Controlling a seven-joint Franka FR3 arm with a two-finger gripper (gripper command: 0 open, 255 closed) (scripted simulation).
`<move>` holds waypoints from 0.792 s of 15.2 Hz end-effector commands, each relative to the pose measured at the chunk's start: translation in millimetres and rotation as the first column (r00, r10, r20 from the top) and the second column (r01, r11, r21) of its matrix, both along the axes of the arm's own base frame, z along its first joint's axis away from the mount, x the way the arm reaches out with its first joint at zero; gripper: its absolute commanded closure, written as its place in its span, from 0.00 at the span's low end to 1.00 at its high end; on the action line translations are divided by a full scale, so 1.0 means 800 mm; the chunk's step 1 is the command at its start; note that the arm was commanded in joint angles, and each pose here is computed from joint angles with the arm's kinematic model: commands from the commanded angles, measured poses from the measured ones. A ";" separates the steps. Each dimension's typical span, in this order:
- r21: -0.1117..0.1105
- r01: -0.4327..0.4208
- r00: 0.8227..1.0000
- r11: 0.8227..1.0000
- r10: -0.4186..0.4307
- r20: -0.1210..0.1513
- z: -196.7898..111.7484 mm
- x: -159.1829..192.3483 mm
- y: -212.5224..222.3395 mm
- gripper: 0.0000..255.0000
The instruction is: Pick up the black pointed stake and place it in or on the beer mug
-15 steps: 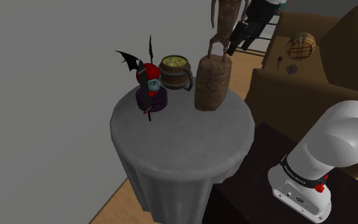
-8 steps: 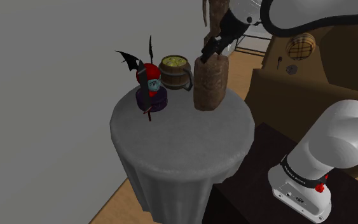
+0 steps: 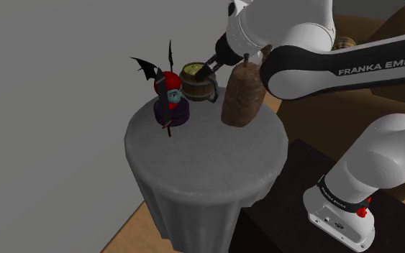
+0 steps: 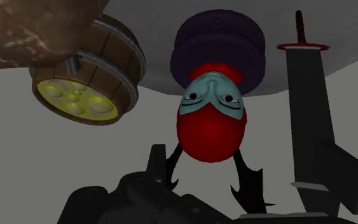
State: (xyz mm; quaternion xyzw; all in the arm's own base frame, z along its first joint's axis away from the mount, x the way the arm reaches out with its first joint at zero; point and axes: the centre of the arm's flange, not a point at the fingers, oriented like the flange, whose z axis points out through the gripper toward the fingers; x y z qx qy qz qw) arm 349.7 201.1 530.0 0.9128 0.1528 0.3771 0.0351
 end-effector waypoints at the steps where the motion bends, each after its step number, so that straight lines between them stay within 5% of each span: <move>1: -0.020 -0.034 0.997 0.999 0.035 0.072 -0.014 0.009 0.028 0.00; 5: -0.072 -0.086 0.974 0.994 0.099 0.203 -0.041 0.021 0.084 0.00; 9: -0.130 -0.130 0.931 0.983 0.166 0.325 -0.068 0.033 0.139 0.00; 12: -0.130 -0.130 0.931 0.983 0.166 0.325 -0.077 0.050 0.141 0.00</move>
